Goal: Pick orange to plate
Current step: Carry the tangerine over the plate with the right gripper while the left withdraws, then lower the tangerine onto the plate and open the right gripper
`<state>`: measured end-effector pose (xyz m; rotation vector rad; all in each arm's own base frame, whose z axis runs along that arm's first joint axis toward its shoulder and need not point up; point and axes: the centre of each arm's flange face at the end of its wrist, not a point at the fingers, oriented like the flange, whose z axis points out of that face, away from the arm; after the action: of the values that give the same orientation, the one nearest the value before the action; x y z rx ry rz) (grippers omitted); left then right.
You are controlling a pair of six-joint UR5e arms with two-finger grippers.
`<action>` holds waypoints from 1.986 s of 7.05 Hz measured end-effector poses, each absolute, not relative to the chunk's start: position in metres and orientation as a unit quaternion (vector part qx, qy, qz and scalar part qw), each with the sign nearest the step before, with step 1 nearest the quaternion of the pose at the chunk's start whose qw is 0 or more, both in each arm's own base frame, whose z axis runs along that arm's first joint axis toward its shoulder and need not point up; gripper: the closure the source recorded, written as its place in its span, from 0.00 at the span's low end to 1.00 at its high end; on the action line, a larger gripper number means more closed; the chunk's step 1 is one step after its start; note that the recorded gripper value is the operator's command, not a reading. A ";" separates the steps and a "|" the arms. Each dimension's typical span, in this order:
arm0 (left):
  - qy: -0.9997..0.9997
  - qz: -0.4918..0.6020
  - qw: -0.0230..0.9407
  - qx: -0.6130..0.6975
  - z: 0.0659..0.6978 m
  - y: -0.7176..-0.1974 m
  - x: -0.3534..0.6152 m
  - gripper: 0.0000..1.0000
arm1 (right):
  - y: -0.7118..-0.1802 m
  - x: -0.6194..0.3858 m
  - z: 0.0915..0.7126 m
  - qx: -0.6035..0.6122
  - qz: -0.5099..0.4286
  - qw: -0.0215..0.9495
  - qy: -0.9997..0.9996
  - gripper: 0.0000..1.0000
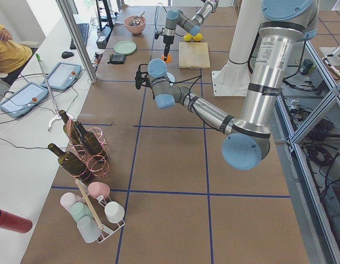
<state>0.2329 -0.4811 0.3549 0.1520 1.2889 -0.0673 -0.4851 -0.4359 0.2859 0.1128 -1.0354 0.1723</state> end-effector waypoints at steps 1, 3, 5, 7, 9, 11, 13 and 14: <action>0.594 -0.025 0.801 0.078 0.370 -0.480 0.218 0.24 | -0.427 -0.515 0.263 0.052 0.094 0.858 -0.502 0.92; 0.590 -0.021 0.804 0.079 0.379 -0.479 0.212 0.23 | -0.435 -0.567 0.234 0.056 0.105 0.859 -0.498 0.92; 0.589 -0.021 0.804 0.079 0.381 -0.480 0.213 0.23 | -0.450 -0.593 0.226 0.064 0.114 0.864 -0.485 0.92; 0.589 -0.021 0.804 0.078 0.381 -0.480 0.213 0.23 | -0.456 -0.599 0.226 0.078 0.124 0.866 -0.477 0.84; 0.589 -0.021 0.804 0.078 0.381 -0.480 0.213 0.22 | -0.461 -0.603 0.224 0.090 0.131 0.868 -0.471 0.77; 0.588 -0.021 0.805 0.077 0.382 -0.480 0.214 0.22 | -0.463 -0.609 0.225 0.095 0.129 0.870 -0.466 0.58; 0.588 -0.021 0.805 0.077 0.383 -0.480 0.214 0.22 | -0.460 -0.612 0.228 0.095 0.125 0.872 -0.464 0.00; 0.588 -0.021 0.805 0.077 0.383 -0.480 0.215 0.22 | -0.459 -0.614 0.229 0.093 0.125 0.873 -0.461 0.00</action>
<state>0.2146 -0.4805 0.3827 0.1639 1.2591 -0.0442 -0.6138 -0.4595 0.2285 0.1949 -0.9636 0.2617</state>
